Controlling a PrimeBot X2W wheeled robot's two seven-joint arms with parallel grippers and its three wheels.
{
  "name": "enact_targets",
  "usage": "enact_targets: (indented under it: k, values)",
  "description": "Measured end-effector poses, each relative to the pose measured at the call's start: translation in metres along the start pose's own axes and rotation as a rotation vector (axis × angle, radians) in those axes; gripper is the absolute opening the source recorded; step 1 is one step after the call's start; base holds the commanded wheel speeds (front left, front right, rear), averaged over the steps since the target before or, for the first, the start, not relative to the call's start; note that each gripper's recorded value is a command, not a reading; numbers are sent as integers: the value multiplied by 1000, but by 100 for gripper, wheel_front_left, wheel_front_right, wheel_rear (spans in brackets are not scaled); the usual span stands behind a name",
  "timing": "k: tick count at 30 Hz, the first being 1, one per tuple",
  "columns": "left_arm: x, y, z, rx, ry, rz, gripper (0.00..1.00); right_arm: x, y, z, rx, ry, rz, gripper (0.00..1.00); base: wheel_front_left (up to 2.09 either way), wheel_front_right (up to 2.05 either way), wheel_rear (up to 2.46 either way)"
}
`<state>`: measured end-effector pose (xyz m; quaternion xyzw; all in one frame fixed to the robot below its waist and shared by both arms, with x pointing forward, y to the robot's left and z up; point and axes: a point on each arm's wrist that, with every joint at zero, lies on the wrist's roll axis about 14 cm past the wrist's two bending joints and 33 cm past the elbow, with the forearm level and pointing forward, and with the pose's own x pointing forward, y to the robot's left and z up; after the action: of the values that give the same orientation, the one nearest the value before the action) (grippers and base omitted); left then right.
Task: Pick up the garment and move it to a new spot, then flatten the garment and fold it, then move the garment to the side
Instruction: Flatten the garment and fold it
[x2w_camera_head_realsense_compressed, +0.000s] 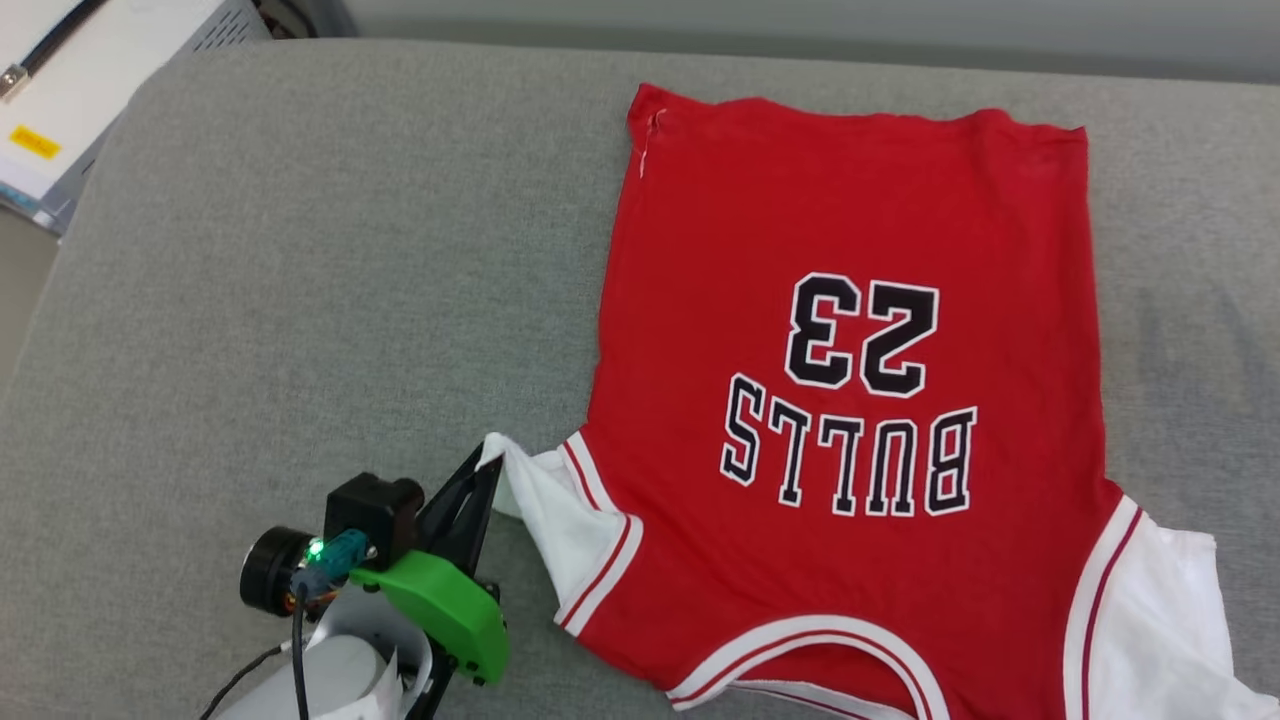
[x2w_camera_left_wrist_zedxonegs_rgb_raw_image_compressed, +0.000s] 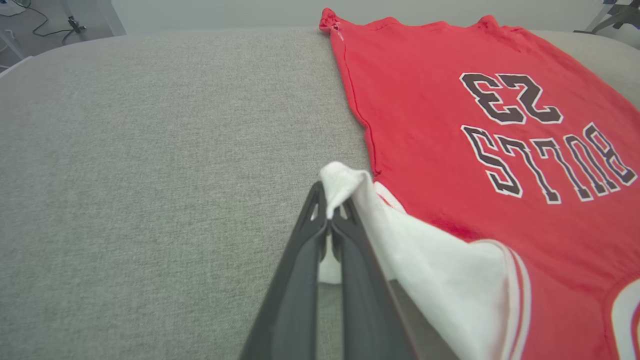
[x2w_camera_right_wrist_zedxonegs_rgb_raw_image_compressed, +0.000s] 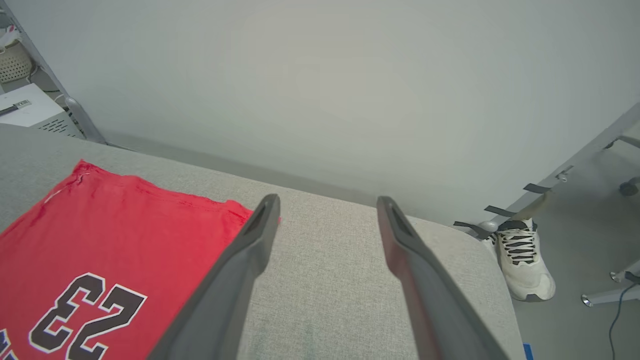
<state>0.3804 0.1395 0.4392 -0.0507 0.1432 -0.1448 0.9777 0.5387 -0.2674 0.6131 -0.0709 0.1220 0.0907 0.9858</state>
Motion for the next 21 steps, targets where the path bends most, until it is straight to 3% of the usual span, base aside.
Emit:
enact_targets:
  k: [8,16,21]
  values:
    - [23,1,-1,-9,-11,3,0,75,16,-30,75,340,71,100,0,0,0]
    - [37,8,-18,-28,23,31,0,128,28,-95,120,625,89,100,0,0,0]
    - [44,15,-33,-26,53,55,0,160,66,-163,129,796,158,100,0,0,0]
